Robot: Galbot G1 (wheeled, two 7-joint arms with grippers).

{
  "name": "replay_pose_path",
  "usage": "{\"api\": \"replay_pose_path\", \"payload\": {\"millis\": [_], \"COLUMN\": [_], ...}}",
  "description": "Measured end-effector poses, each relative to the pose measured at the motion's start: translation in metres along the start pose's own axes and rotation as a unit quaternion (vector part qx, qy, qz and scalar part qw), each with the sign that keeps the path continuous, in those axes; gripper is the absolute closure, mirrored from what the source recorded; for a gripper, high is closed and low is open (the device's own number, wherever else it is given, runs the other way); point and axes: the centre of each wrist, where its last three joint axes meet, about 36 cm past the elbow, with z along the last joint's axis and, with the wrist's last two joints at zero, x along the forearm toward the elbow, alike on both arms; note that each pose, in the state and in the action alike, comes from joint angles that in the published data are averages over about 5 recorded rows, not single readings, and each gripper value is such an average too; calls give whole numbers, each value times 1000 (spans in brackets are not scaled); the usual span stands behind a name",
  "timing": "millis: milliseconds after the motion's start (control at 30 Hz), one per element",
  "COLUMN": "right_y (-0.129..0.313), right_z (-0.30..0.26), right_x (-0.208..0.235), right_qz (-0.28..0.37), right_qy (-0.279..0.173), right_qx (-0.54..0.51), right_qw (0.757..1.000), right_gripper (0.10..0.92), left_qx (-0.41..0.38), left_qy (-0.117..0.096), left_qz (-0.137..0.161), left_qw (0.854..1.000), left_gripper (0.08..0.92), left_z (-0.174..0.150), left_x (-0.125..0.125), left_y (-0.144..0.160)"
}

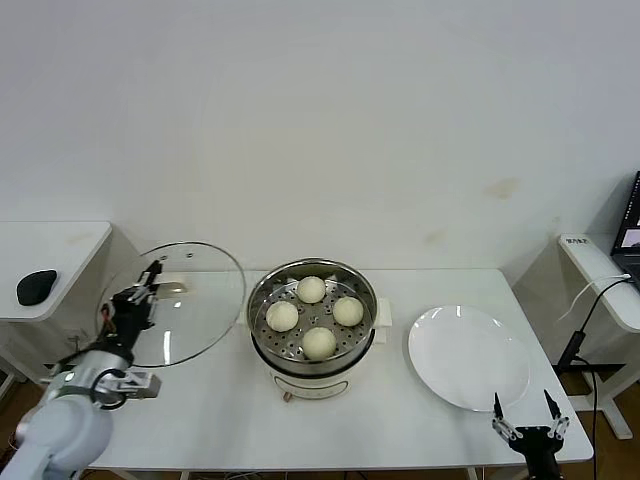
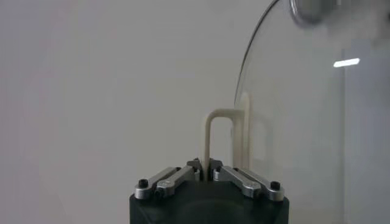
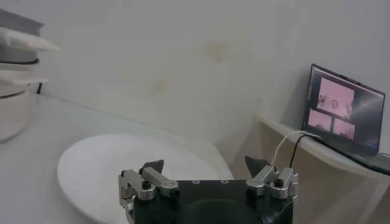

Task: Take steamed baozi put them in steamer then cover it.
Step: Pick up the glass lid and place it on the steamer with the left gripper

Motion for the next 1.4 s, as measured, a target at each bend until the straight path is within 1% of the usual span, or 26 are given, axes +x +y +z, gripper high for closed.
{"api": "replay_pose_path", "payload": {"millis": [233, 533, 767, 967, 1200, 1400], "right_y": [11, 20, 23, 25, 28, 30], "right_z": [6, 12, 14, 16, 19, 22], "right_x": [4, 6, 8, 9, 10, 10], "right_qz": [-8, -12, -12, -11, -13, -15], "right_qy": [9, 14, 18, 20, 24, 27], "right_qx": [4, 9, 13, 14, 15, 15], "right_qw": [1000, 1000, 1000, 1000, 1000, 999], "right_gripper": [200, 200, 200, 200, 200, 200], "left_qx": [17, 20, 18, 12, 3, 0], "left_qy": [-15, -26, -34, -43, -49, -55], "left_qz": [16, 36, 45, 48, 56, 63], "left_qw": [1000, 999, 998, 998, 997, 996], "left_gripper": [853, 853, 853, 853, 853, 853], "left_z": [-41, -84, -114, -138, -163, -180], "left_x": [-16, -36, -54, -68, -81, -89], "left_y": [-8, -19, -27, -33, -41, -47]}}
